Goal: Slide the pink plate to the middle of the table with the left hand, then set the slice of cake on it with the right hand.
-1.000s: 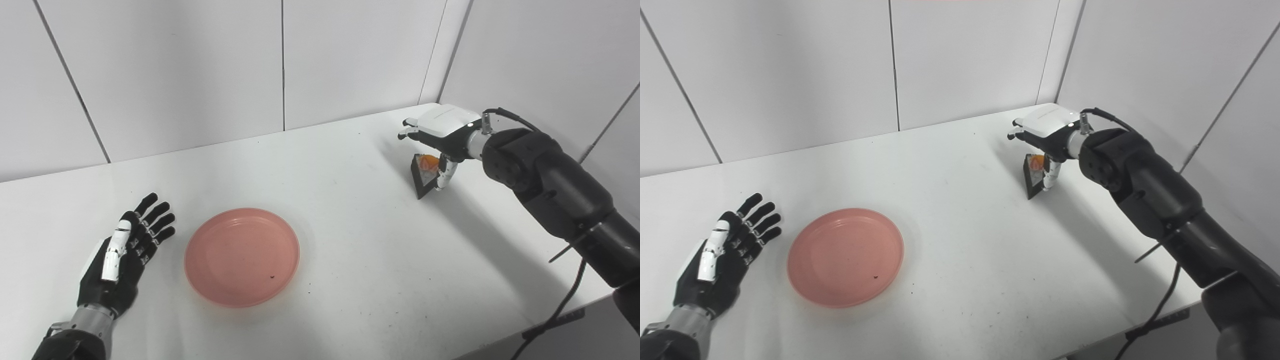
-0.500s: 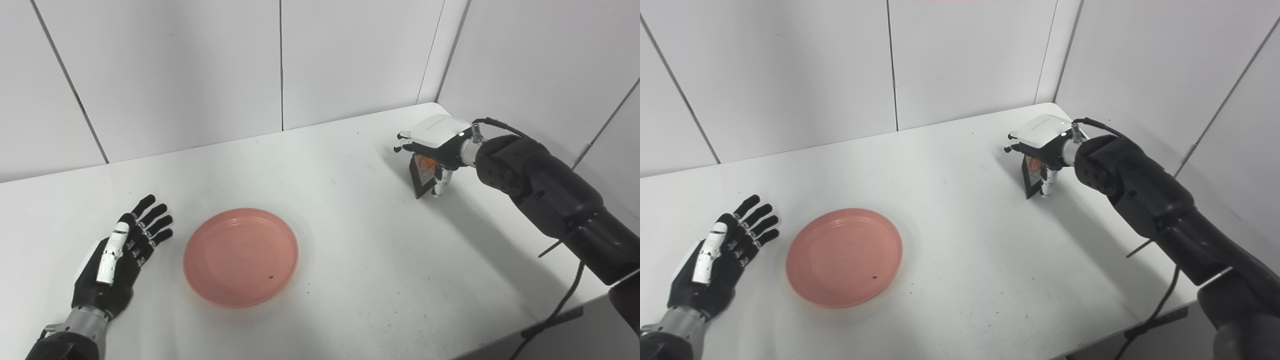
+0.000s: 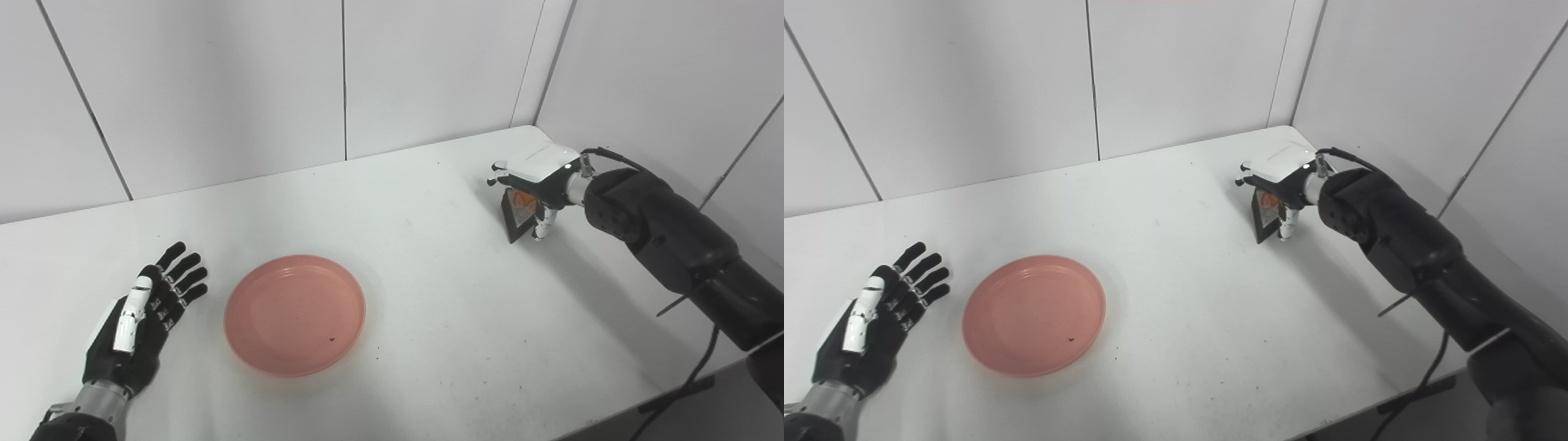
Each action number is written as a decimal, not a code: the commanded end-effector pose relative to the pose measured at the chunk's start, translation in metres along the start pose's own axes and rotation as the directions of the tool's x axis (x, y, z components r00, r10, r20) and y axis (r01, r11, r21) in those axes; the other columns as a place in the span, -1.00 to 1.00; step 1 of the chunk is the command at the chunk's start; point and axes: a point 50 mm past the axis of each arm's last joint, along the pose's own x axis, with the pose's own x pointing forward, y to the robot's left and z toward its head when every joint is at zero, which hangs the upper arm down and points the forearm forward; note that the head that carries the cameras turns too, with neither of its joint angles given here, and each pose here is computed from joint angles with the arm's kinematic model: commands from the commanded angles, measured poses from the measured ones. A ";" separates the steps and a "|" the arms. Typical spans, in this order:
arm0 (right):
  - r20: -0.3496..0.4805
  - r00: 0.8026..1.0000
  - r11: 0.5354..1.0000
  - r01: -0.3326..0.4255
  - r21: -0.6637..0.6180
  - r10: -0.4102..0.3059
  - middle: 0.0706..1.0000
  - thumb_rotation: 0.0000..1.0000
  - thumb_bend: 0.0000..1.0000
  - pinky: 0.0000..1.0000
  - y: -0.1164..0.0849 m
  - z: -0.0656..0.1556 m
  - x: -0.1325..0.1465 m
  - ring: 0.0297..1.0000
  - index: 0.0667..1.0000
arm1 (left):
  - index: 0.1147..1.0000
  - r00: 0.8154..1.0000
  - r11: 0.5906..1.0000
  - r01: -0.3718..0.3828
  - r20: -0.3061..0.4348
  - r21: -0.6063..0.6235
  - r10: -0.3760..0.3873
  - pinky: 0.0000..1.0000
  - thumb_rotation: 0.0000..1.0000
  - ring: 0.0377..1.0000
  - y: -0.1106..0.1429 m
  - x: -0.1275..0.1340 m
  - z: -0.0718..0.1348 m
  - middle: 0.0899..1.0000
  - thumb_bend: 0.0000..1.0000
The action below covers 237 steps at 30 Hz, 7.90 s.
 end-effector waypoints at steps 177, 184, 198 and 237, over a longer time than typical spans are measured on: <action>0.613 0.757 0.969 0.106 0.224 -0.225 -0.13 -1.00 0.06 -0.57 -0.076 0.281 0.019 -0.48 -0.09 | 0.75 0.990 1.000 -0.019 -0.138 0.000 0.019 0.77 1.00 0.78 -0.111 0.035 -0.009 0.78 -0.35; 0.598 0.773 0.972 0.108 0.208 -0.214 0.11 -0.79 0.04 -0.17 -0.085 0.276 0.008 0.01 -0.06 | 0.75 0.990 1.000 -0.024 -0.139 -0.005 0.023 0.75 1.00 0.77 -0.111 0.035 -0.009 0.77 -0.34; 0.547 0.832 0.986 0.005 0.166 -0.096 0.91 0.04 1.00 0.27 -0.116 0.263 -0.025 0.70 0.96 | 0.75 0.989 1.000 -0.029 -0.145 -0.004 0.029 0.76 1.00 0.79 -0.111 0.037 -0.009 0.79 -0.35; 0.027 0.851 -0.044 -0.059 0.997 -0.524 1.00 1.00 0.91 0.88 0.036 0.242 -0.042 1.00 1.00 | 0.95 0.982 0.981 -0.180 0.073 0.066 0.176 0.91 1.00 0.91 -0.093 -0.013 -0.011 0.93 -0.17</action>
